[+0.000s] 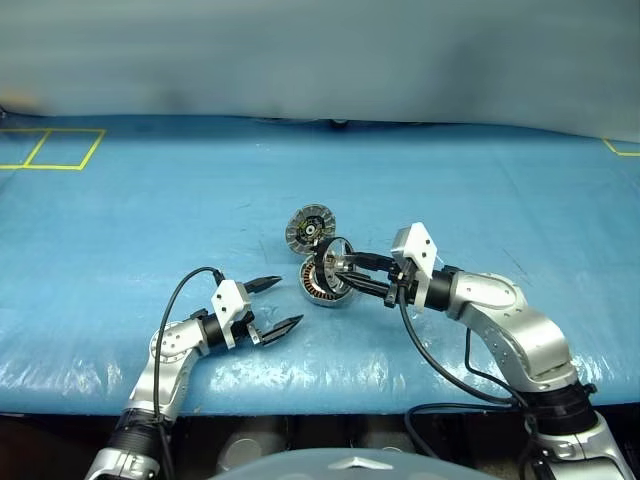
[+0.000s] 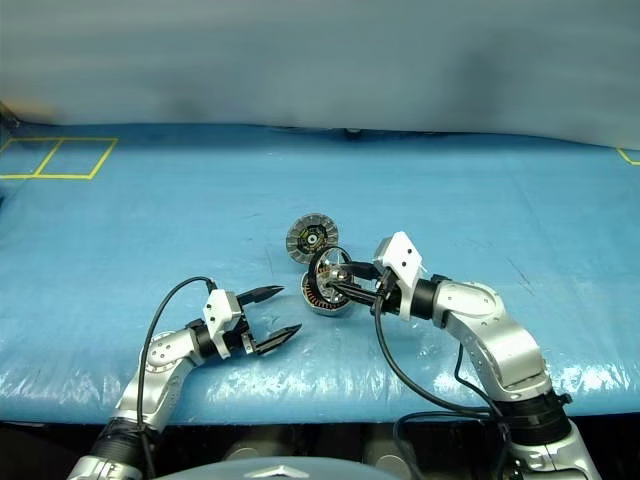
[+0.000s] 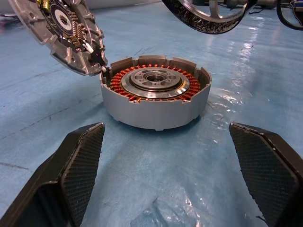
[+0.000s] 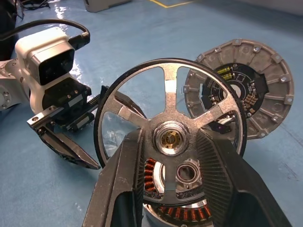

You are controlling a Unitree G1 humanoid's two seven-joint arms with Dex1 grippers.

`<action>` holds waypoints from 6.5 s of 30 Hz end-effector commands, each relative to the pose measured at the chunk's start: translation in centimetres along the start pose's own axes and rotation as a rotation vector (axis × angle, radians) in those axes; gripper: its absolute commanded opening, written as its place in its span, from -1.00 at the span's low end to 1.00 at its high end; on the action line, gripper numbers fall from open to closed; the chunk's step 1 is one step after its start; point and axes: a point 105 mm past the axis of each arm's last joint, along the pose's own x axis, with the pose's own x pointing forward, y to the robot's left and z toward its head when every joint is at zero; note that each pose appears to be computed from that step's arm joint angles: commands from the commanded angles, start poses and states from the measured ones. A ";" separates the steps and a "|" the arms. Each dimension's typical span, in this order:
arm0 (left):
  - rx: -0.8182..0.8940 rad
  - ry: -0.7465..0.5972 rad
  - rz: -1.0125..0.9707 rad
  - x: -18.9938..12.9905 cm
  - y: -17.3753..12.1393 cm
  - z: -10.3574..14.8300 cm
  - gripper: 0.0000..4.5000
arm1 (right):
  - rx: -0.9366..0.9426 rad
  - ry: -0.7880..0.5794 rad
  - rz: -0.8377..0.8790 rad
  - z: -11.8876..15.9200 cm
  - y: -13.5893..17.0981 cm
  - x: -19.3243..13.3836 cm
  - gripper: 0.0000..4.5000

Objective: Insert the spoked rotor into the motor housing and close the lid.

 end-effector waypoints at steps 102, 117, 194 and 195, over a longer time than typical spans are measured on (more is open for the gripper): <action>-0.223 -0.228 0.062 9.0 5.7 8.5 -0.98 | 0.117 -0.066 -0.234 -2.6 1.9 -1.3 -1.00; -0.224 0.079 -0.089 7.4 1.3 2.7 -0.98 | 0.068 -0.058 -0.413 -2.3 -0.4 -3.5 -1.00; 0.014 -0.059 0.078 -0.4 -0.1 -1.0 -1.00 | -0.064 0.070 -0.131 -2.7 -0.8 4.8 0.34; 0.015 -0.058 0.080 -0.4 -0.1 -1.0 -1.00 | -0.054 0.065 -0.130 -2.7 -0.8 4.9 0.34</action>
